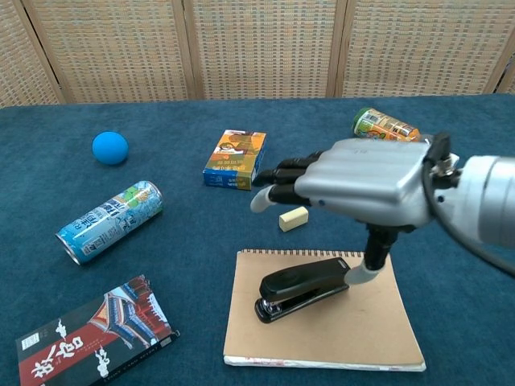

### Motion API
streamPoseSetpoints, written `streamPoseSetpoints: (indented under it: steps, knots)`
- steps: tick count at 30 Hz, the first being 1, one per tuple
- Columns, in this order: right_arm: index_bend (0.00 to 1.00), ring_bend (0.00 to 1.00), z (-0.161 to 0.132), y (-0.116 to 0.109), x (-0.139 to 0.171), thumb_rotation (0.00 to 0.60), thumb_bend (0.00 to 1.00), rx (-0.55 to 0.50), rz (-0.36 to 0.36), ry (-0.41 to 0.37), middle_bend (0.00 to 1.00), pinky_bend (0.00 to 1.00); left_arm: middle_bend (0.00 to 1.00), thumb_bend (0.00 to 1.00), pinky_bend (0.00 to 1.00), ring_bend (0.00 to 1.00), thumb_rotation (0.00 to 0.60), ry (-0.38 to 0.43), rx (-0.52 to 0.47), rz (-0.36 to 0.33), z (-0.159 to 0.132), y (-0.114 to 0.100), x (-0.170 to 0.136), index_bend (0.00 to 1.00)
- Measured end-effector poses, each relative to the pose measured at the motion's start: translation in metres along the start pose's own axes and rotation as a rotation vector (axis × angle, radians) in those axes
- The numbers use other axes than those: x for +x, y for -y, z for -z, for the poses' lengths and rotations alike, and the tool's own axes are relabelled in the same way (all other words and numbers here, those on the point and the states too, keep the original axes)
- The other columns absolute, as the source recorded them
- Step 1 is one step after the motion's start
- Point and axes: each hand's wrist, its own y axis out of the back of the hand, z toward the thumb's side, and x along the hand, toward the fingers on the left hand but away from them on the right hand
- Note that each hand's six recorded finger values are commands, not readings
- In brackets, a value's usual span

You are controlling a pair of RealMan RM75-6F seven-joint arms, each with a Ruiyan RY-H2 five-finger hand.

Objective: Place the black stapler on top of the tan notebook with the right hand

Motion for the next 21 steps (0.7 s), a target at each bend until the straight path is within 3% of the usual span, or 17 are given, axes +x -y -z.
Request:
streamPoseSetpoints:
  steps: [7,10,16,21]
  knots:
    - [0.01,0.00,0.059,-0.008,0.045,0.600,0.00,0.004,0.094,0.148,0.00,0.09,0.00,0.00,0.00,0.00,0.600,0.005,-0.004,0.000,-0.001,0.001,-0.002,0.00]
    - [0.01,0.00,0.102,0.001,0.076,0.600,0.00,-0.049,0.148,0.278,0.00,0.08,0.00,0.00,0.00,0.00,0.600,0.012,-0.003,-0.001,-0.003,0.002,-0.003,0.00]
    - [0.01,0.00,0.161,0.032,0.152,0.600,0.00,-0.160,0.260,0.485,0.00,0.04,0.00,0.00,0.00,0.00,0.600,0.037,0.016,-0.001,-0.011,0.007,-0.008,0.00]
    - [0.01,0.00,0.164,0.048,0.205,0.600,0.00,-0.185,0.340,0.553,0.00,0.04,0.00,0.00,0.00,0.00,0.600,0.052,0.028,-0.008,-0.016,0.010,-0.013,0.00]
